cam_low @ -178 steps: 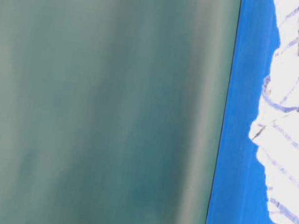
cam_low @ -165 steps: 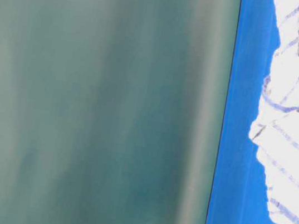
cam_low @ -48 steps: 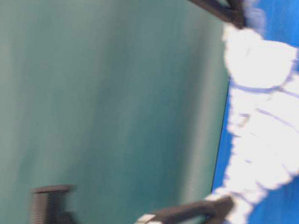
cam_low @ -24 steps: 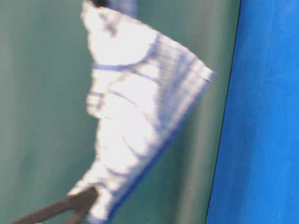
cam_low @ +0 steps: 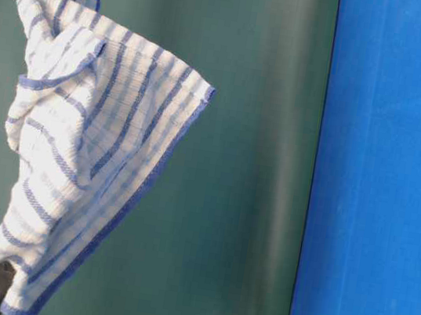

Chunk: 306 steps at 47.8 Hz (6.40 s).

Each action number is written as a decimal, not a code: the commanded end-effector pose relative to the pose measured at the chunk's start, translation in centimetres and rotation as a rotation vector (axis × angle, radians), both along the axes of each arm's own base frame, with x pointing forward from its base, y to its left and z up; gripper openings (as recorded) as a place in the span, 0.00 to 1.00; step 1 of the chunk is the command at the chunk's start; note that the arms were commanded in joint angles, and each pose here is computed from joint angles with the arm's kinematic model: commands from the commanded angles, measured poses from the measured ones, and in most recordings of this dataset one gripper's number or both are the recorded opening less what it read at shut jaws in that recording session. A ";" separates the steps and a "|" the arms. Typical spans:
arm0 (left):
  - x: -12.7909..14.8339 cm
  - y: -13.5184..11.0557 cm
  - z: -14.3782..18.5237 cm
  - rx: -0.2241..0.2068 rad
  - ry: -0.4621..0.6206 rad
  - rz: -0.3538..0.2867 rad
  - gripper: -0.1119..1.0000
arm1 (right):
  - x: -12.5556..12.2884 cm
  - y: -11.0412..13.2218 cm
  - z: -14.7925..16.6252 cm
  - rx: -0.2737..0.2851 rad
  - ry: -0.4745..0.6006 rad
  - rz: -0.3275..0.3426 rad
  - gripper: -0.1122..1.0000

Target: Lift the towel with both arms.

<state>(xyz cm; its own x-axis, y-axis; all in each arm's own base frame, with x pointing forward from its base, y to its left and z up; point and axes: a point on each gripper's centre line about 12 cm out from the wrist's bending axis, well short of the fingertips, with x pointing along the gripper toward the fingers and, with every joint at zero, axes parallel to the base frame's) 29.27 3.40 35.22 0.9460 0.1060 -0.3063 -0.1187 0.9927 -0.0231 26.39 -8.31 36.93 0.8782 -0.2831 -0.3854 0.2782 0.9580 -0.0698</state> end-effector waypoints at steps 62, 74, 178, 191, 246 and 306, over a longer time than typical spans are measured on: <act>3.8 -0.9 -8.6 -0.007 0.083 -0.037 0.93 | 2.1 3.2 -8.3 0.095 0.177 0.104 0.68; 6.9 -0.7 -14.7 -0.017 0.170 -0.033 0.93 | 1.6 3.2 -14.7 0.151 0.288 0.081 0.68; 7.8 -0.1 -11.7 -0.031 0.202 -0.019 0.11 | 1.0 0.6 -11.9 0.143 0.208 -0.011 0.13; 5.9 0.2 -4.6 -0.025 0.125 -0.010 0.11 | 0.3 0.8 -5.2 0.116 0.136 -0.007 0.13; 1.8 0.2 3.1 -0.014 0.031 0.000 0.17 | -0.2 1.0 2.5 0.061 0.056 0.007 0.14; 3.6 -1.6 -14.6 -0.028 0.193 -0.050 0.93 | 5.1 4.9 -12.8 0.124 0.263 0.152 0.67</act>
<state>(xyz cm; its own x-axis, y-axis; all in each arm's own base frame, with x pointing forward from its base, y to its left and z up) 32.10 2.19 21.25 0.8717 0.0605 -0.4862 -0.0873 0.9956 -0.0327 30.61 -3.99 24.62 0.7683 -0.1097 -0.6306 0.1378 0.9905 -0.0045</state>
